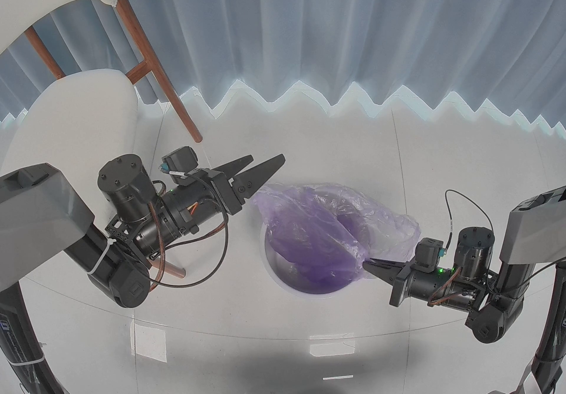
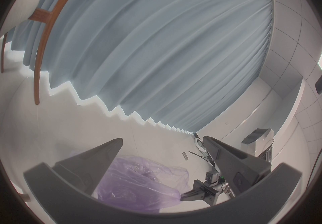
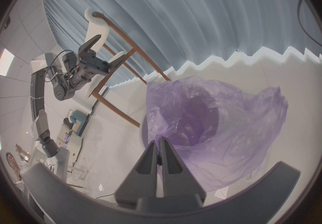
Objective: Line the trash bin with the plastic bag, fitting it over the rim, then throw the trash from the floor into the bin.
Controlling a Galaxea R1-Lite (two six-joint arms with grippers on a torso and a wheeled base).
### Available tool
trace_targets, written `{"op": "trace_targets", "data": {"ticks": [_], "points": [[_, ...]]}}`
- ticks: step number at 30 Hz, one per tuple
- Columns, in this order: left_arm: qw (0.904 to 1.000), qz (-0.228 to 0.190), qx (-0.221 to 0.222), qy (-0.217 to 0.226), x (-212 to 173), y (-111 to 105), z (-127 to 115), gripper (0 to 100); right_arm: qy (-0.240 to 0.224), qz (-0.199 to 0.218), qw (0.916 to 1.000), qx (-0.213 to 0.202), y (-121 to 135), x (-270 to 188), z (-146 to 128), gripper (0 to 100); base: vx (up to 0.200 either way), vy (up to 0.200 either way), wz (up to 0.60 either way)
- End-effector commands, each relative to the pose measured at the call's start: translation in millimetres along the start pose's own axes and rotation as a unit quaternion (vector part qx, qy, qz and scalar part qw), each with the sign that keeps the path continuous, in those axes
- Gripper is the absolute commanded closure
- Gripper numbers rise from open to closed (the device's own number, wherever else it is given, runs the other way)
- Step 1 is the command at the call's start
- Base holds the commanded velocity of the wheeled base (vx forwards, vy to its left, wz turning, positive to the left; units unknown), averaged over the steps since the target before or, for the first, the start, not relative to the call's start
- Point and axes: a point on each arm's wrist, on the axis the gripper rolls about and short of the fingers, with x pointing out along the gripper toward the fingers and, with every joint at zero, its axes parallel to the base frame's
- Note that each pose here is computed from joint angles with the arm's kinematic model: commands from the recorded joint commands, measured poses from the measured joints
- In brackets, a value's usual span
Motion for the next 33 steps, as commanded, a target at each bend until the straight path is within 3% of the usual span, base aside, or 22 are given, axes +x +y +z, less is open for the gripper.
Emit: {"op": "trace_targets", "data": {"ticks": [1,13,22,28,33], "points": [[0.9998,0.000,-0.010,0.018,3,1,-14,0,0.020,0.029,0.9994,-0.001,16,-7,-7,100,0.000,0.000,0.00],[0.9996,-0.001,-0.015,0.025,4,1,-19,0,0.094,0.096,0.9909,-0.001,59,-14,-34,100,0.000,0.000,0.00],[0.9992,-0.003,-0.021,0.035,6,0,-27,0,0.138,0.103,0.9851,0.004,64,-13,-54,100,0.000,0.000,0.00],[0.9952,-0.006,-0.047,0.086,11,-10,-63,0,0.163,0.086,0.9829,-0.001,64,-9,-68,100,0.000,0.000,0.00],[0.9921,0.017,-0.060,0.109,8,-8,-71,0,0.159,0.080,0.9840,-0.004,64,-5,-68,100,0.000,0.000,0.00]]}}
